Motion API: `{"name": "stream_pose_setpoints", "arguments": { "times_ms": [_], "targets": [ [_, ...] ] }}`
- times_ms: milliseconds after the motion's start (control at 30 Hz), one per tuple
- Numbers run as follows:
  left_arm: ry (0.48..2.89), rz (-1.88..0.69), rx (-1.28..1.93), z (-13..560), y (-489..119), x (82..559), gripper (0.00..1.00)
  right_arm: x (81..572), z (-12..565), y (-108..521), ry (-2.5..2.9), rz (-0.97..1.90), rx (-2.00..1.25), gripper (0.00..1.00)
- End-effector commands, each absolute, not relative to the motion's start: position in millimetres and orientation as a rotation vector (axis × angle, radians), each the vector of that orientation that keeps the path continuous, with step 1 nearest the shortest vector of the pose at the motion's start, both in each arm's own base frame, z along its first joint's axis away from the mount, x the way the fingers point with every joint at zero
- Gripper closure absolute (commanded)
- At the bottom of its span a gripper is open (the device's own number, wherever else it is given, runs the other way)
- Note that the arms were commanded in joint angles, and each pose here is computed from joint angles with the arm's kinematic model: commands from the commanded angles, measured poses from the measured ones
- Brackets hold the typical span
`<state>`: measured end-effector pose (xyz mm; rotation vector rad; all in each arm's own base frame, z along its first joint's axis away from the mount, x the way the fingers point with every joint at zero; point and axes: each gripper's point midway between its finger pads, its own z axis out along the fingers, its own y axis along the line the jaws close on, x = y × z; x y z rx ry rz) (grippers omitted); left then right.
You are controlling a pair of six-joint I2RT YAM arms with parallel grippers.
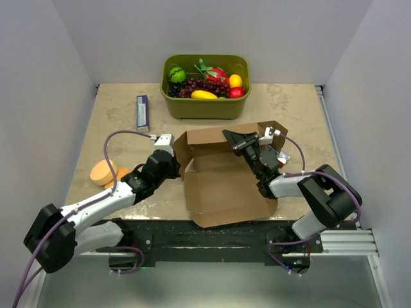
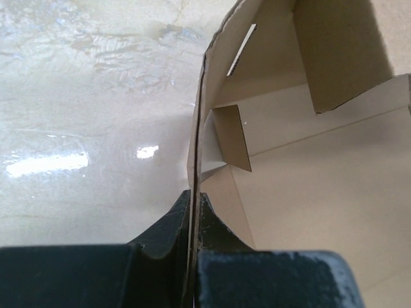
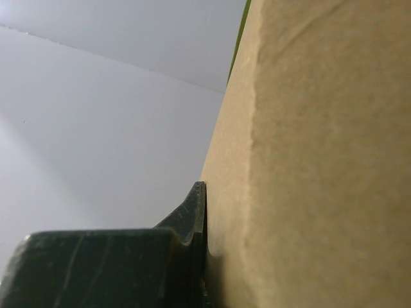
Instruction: Fold the paper box
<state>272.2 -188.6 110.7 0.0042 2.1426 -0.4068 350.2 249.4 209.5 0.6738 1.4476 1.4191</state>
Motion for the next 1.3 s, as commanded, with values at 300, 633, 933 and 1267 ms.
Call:
{"name": "stream_pose_setpoints", "arguments": {
  "times_ms": [300,633,933,1267],
  "targets": [
    [1.929,-0.606,-0.034,195.0,-217.3,289.0,1.00,347.4,146.6,242.9,1.640,1.199,0.629,1.00],
    [2.007,-0.323,0.062,172.8,-194.3,302.1,1.00,345.9,149.4,244.7,1.668,1.190,0.614,0.97],
    [1.974,-0.181,0.221,186.9,-194.8,320.1,1.00,343.5,159.7,245.7,1.672,1.196,0.592,0.56],
    [1.939,-0.118,0.445,181.0,-200.8,323.7,1.00,329.6,179.2,237.5,1.659,1.120,0.426,0.28]
  ]
}}
